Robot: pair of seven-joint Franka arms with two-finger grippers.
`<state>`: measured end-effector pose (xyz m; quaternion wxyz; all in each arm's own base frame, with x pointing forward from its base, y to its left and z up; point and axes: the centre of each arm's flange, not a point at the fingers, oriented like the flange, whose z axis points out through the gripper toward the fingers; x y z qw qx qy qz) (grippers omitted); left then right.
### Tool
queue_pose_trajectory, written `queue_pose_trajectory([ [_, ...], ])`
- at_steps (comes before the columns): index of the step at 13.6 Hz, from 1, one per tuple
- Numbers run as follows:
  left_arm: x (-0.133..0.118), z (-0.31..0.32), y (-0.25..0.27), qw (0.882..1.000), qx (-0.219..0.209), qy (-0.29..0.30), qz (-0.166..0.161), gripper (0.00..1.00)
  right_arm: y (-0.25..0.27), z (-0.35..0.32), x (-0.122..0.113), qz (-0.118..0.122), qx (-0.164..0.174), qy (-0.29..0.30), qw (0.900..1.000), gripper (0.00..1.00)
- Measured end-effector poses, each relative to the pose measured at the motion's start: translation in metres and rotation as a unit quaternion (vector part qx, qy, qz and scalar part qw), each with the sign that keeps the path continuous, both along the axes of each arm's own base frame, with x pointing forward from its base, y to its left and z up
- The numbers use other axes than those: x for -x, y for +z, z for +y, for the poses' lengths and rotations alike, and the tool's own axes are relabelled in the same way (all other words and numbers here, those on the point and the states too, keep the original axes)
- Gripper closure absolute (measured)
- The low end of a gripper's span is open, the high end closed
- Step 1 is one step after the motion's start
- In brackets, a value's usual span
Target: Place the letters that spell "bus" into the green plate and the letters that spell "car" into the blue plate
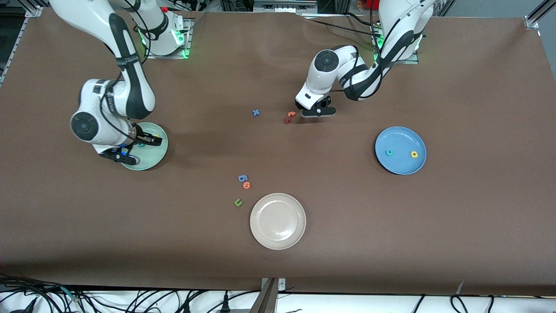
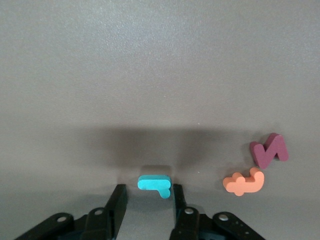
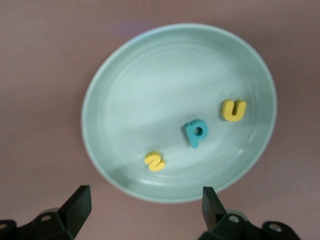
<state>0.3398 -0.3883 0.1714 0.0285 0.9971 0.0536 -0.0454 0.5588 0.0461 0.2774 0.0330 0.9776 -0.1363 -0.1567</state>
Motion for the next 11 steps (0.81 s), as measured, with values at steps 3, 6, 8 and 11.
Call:
queue_pose_trajectory([
  [3,0.001,-0.001,0.000,1.000,0.000,-0.001,-0.001,0.63,0.084,-0.005,-0.032,-0.004,-0.012,-0.005,1.000,0.00],
  [6,0.001,-0.001,0.001,1.000,0.000,-0.002,-0.001,0.74,0.139,-0.008,-0.049,-0.025,-0.020,0.011,0.999,0.00],
  [8,0.001,-0.002,0.001,1.000,0.000,-0.002,-0.001,0.77,0.177,-0.014,-0.057,-0.042,-0.027,0.038,0.998,0.00],
  [11,0.001,-0.002,0.001,1.000,0.000,-0.002,-0.001,0.79,0.223,-0.031,-0.065,-0.072,-0.031,0.075,0.994,0.00],
])
